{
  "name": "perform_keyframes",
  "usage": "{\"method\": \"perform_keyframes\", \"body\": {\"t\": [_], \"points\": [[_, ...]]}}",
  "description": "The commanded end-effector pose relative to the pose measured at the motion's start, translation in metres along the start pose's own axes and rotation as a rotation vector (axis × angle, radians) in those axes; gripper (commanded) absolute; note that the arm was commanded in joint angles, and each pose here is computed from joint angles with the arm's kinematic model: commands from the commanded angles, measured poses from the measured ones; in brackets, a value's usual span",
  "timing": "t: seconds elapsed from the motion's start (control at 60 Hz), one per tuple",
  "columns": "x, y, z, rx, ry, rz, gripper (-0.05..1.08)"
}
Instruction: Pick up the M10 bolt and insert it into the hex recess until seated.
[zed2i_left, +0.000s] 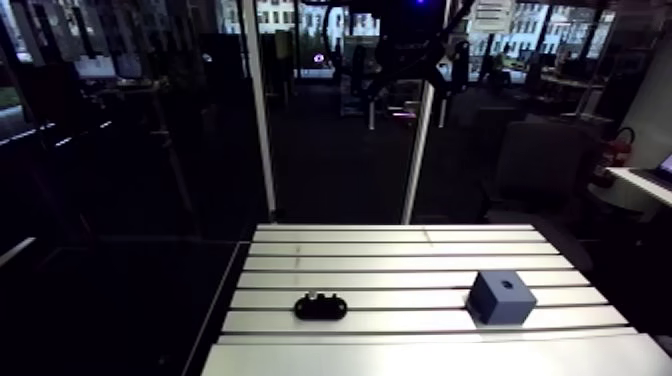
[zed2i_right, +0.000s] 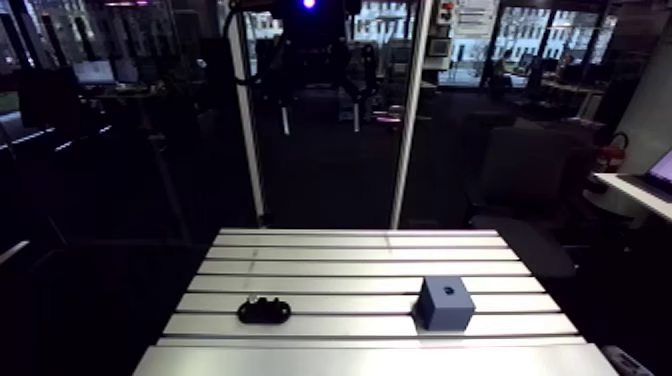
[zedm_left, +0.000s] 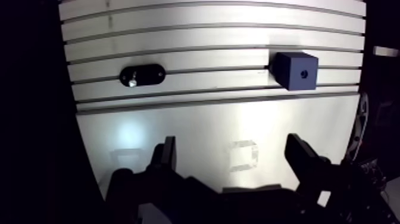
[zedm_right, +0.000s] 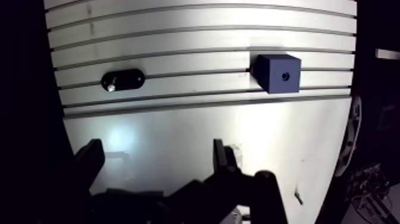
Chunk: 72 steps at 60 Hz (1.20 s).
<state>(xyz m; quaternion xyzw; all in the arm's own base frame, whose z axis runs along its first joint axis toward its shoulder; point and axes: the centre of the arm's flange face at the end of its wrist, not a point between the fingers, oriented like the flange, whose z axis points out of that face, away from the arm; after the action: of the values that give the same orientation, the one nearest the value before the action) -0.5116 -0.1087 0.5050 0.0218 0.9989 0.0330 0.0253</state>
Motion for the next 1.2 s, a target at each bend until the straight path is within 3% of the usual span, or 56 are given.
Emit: {"method": "perform_keyframes", "body": {"t": [0.017, 0.55, 0.717, 0.933, 1.05, 1.2], "points": [[0.007, -0.003, 0.009, -0.005, -0.018, -0.009, 0.0], [0.007, -0.01, 0.025, -0.003, -0.031, -0.015, 0.0], [0.007, -0.044, 0.044, -0.011, 0.021, -0.085, 0.0], [0.0, -0.081, 0.077, -0.011, 0.049, -0.163, 0.0], [-0.003, -0.086, 0.096, -0.01, 0.057, -0.165, 0.0], [-0.01, -0.095, 0.125, -0.005, 0.098, -0.161, 0.01]]}}
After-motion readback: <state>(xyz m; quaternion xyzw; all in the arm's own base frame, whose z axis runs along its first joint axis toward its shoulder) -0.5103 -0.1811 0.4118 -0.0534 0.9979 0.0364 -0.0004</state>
